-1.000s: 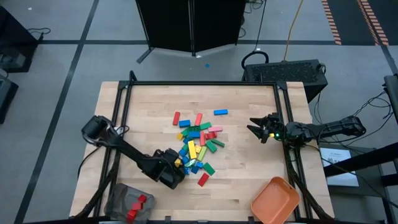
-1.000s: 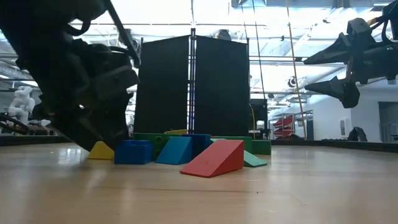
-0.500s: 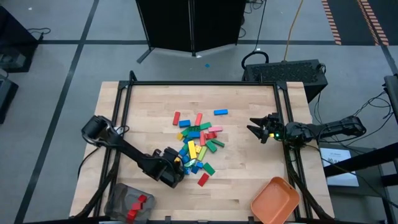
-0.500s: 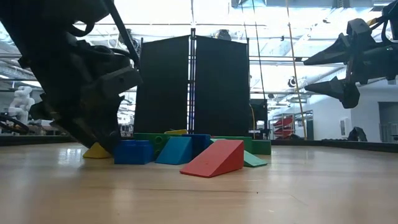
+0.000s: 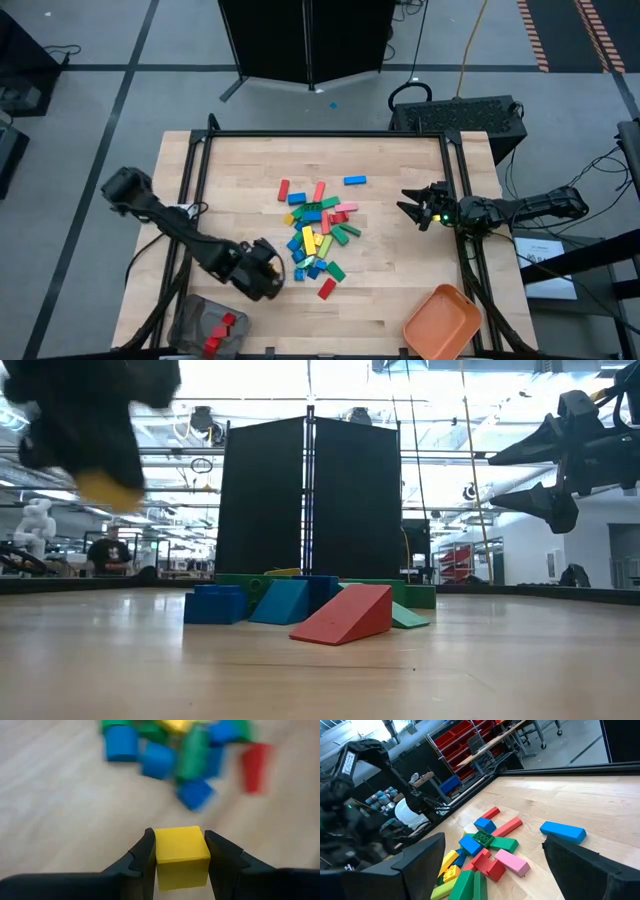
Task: Sort blocks by size
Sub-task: Put the yellow triangular block into the black bin, then put the red rectangular block into the orange bin
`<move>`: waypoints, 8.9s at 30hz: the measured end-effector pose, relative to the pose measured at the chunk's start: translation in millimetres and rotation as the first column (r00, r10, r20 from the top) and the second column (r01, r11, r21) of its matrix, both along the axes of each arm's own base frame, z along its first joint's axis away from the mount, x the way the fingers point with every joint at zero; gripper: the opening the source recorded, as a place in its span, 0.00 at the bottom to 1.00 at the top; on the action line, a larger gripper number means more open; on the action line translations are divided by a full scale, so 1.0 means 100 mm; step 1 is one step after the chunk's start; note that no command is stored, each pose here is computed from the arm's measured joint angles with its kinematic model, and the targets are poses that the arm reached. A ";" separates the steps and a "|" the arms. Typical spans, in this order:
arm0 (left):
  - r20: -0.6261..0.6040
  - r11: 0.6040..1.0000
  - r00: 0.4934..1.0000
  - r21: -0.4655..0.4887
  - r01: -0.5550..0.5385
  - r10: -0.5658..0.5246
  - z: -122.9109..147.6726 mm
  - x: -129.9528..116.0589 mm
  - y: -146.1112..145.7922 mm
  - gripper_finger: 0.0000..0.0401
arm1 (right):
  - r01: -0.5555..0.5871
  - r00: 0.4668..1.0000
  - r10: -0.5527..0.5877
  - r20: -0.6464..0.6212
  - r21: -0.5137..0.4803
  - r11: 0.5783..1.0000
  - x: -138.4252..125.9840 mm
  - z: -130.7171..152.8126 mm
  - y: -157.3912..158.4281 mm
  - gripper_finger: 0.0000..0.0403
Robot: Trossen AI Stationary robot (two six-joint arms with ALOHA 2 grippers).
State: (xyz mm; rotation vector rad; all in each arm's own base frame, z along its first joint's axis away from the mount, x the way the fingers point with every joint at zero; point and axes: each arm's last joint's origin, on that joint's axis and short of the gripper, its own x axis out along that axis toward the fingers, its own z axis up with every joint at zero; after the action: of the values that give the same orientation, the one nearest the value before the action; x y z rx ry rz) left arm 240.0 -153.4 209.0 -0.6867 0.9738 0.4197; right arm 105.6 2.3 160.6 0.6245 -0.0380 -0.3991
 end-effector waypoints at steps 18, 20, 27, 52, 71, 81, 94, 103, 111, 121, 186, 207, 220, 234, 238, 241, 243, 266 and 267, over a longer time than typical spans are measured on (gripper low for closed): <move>0.023 0.815 0.867 -0.330 0.477 -0.498 0.42 -1.20 -0.83 0.31 | 0.006 1.000 -0.007 0.019 0.051 0.999 0.00 0.00 0.00 0.82; -0.003 0.815 0.857 -0.312 0.489 -0.515 0.35 -1.25 -0.87 0.31 | 0.006 1.000 -0.007 0.020 0.052 0.999 0.00 0.00 0.00 0.82; -0.055 0.829 0.853 -0.275 0.486 -0.518 0.20 -1.27 -0.87 0.67 | 0.008 1.000 -0.009 0.025 0.065 0.998 0.00 0.00 0.00 0.82; 0.058 0.817 0.979 0.544 -0.193 0.193 0.31 -0.15 0.80 0.80 | 0.007 1.000 -0.007 0.009 0.025 1.000 0.00 0.00 0.00 0.82; 0.030 0.841 0.995 0.533 -0.094 0.092 -0.61 0.19 0.94 0.80 | 0.002 1.000 -0.003 -0.012 -0.025 1.000 0.00 0.00 0.00 0.82; 0.092 0.860 0.990 0.492 -0.137 0.105 -0.77 0.19 1.20 0.80 | 0.002 1.000 -0.002 -0.011 -0.025 1.000 0.00 0.00 0.00 0.82; 0.114 0.904 0.991 0.412 -0.116 0.075 -0.98 0.34 1.32 0.80 | 0.002 1.000 -0.002 -0.014 -0.026 1.000 0.00 0.00 0.00 0.82; 0.079 0.911 0.996 0.407 -0.071 0.042 -1.09 0.37 1.31 0.78 | 0.002 1.000 -0.003 -0.022 -0.027 1.000 0.01 -0.01 0.00 0.82; 0.076 0.917 0.997 0.396 -0.056 0.028 -1.09 0.37 1.30 0.53 | 0.002 1.000 -0.003 -0.022 -0.027 1.000 0.01 -0.01 0.00 0.82; 0.103 0.921 0.994 0.385 -0.064 0.026 -1.07 0.39 1.29 0.11 | 0.002 1.000 -0.002 -0.022 -0.026 1.000 0.01 -0.01 0.00 0.82; 0.113 0.571 0.652 -0.388 0.724 -0.750 -0.04 -1.36 -0.43 0.01 | 0.036 0.997 -0.026 -0.068 0.142 0.989 0.07 -0.12 0.01 0.82; 0.167 0.517 0.690 -0.545 0.659 -0.704 0.16 -1.18 -0.42 0.49 | 0.033 0.998 -0.025 -0.056 0.140 0.990 0.07 -0.11 0.01 0.82; 0.372 0.999 0.927 0.007 -0.044 0.038 0.70 -0.88 0.86 0.49 | 0.029 0.999 -0.023 -0.046 0.148 0.989 0.07 -0.10 0.01 0.82; 0.260 0.745 0.814 0.328 -0.581 0.520 0.19 -0.15 1.88 0.50 | 0.025 0.998 -0.017 -0.057 0.126 0.992 0.07 -0.10 0.01 0.82; 0.199 0.776 0.823 0.276 -0.568 0.532 -0.11 0.12 2.06 0.50 | 0.024 0.998 -0.017 -0.058 0.125 0.992 0.07 -0.11 0.01 0.82; 0.160 0.774 0.821 0.275 -0.570 0.547 -0.33 0.25 2.15 0.50 | 0.024 0.998 -0.017 -0.058 0.125 0.992 0.07 -0.10 0.01 0.82; 0.133 0.772 0.818 0.276 -0.572 0.559 -0.46 0.29 2.19 0.50 | 0.024 0.998 -0.017 -0.058 0.125 0.992 0.07 -0.10 0.01 0.82; -0.097 0.866 0.870 0.201 -0.458 0.483 -1.04 0.39 2.36 0.33 | 0.024 0.998 -0.016 -0.063 0.123 0.992 0.07 -0.11 0.01 0.82; -0.105 0.872 0.875 0.202 -0.447 0.473 -1.04 0.39 2.36 0.28 | 0.025 0.998 -0.017 -0.064 0.124 0.992 0.07 -0.11 0.01 0.82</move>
State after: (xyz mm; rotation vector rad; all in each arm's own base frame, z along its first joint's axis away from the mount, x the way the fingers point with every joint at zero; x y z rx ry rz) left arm 279.1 82.3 105.2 -0.7361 0.8969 0.9818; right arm 112.9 3.5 149.8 0.7345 0.0405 -0.4434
